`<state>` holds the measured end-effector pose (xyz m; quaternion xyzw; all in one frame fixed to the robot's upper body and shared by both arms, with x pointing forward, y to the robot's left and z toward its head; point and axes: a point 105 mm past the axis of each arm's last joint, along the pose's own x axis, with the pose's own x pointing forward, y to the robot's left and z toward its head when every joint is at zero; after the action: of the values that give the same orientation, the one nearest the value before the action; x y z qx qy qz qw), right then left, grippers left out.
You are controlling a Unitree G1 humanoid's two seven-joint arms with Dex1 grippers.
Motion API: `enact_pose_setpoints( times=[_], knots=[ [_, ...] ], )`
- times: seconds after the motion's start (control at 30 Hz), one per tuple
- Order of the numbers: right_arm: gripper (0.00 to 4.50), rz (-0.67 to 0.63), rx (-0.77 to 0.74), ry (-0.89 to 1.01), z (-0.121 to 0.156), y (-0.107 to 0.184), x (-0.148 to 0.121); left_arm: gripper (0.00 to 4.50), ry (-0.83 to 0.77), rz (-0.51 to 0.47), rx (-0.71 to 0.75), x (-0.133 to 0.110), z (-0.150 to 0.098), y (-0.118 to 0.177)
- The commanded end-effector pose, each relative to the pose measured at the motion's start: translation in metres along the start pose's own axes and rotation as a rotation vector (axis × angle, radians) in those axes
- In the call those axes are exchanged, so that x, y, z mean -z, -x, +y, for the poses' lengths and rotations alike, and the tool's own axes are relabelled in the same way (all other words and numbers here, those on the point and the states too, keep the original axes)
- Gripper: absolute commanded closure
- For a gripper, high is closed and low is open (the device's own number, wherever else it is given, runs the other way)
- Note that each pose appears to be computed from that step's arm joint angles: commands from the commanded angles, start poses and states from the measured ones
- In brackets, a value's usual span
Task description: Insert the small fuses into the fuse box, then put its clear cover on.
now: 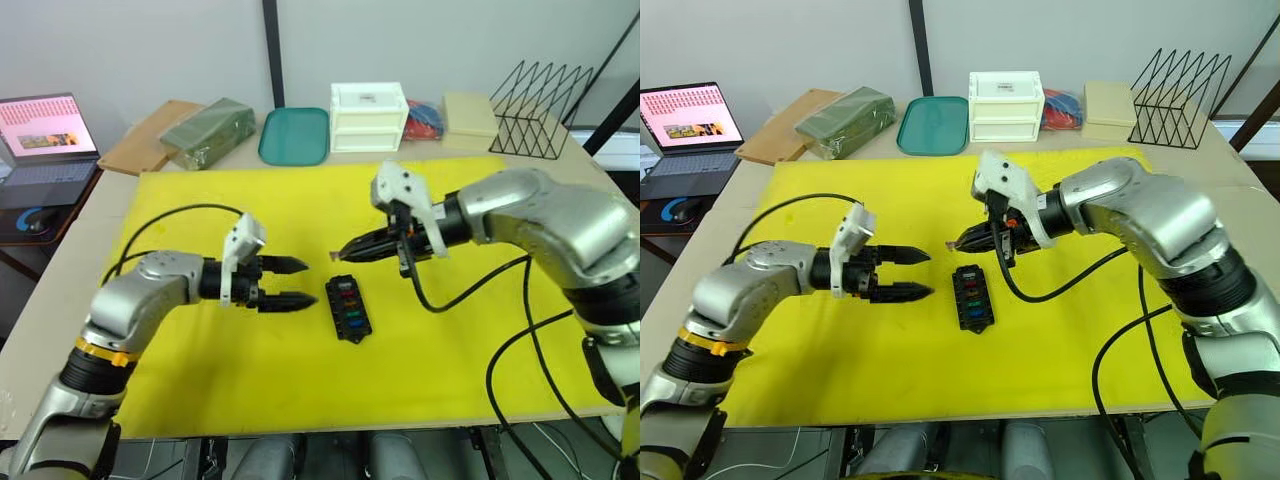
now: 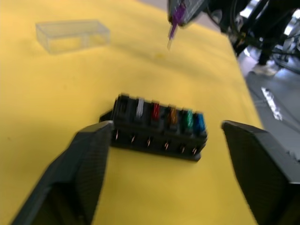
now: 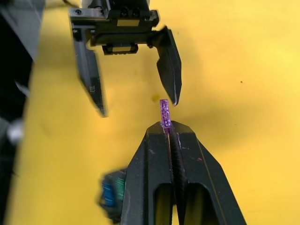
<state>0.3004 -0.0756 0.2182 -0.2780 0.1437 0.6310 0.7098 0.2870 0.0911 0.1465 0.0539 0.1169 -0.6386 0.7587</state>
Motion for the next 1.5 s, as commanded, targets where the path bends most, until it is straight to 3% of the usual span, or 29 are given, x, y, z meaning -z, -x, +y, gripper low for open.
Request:
enact_pose_setpoints(
  times=[0.03, 0.27, 1.5],
  knots=[
    [4.5, 0.01, -0.03, 0.098, -0.005, -0.001, 0.002, 0.04, -0.069, 0.017, -0.002, 0.001, 0.001, -0.002],
    [4.5, 0.044, -0.076, 0.131, -0.017, -0.011, 0.016, 0.04, -0.094, 0.045, 0.004, 0.015, 0.001, -0.008],
    [4.5, 0.126, -0.108, 0.087, -0.02, -0.031, 0.057, 0.04, -0.104, 0.056, 0.012, 0.026, -0.009, -0.014]
  ],
)
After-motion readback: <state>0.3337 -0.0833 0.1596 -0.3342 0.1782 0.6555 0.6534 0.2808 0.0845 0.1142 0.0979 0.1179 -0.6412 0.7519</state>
